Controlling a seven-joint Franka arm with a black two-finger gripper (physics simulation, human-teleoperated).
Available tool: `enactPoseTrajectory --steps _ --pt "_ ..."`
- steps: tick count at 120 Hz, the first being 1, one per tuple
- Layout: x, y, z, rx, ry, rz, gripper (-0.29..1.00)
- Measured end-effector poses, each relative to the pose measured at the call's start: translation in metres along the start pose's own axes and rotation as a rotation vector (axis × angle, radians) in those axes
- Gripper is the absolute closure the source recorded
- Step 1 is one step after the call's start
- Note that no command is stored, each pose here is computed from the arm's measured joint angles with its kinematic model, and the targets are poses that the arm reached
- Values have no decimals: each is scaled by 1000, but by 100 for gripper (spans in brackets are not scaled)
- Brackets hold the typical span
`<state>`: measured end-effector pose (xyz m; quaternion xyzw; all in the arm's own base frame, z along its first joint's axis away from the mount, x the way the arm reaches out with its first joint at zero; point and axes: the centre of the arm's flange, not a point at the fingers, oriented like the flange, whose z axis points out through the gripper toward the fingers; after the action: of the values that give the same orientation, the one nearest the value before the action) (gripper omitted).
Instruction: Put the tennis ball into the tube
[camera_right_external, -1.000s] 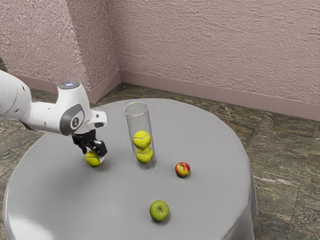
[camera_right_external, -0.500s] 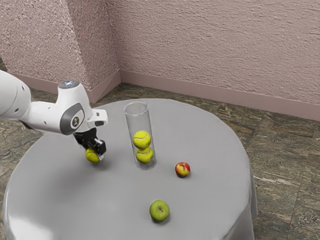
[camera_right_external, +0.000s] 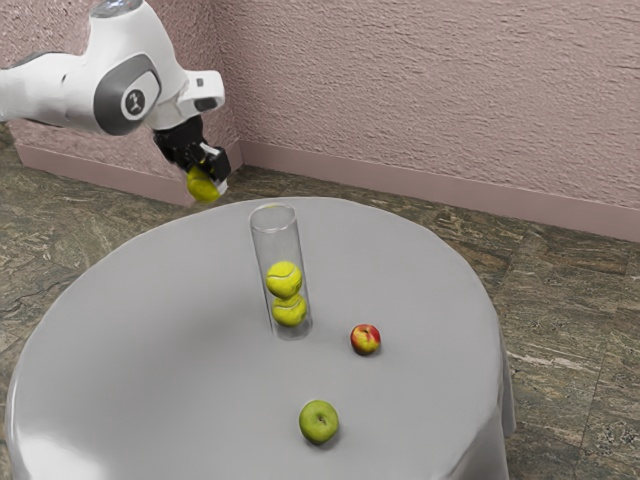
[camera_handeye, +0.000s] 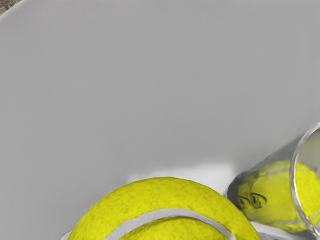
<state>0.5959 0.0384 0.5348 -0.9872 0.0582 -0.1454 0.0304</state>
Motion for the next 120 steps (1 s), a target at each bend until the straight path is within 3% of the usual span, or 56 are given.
enactPoseTrajectory --steps 26,60,100,120 --pt "38 51 8 -46 -84 29 35" --pt "50 77 22 -67 -138 10 35" --pt "50 92 12 -84 -145 -13 8" --pt "27 68 -60 -65 -140 -59 4"
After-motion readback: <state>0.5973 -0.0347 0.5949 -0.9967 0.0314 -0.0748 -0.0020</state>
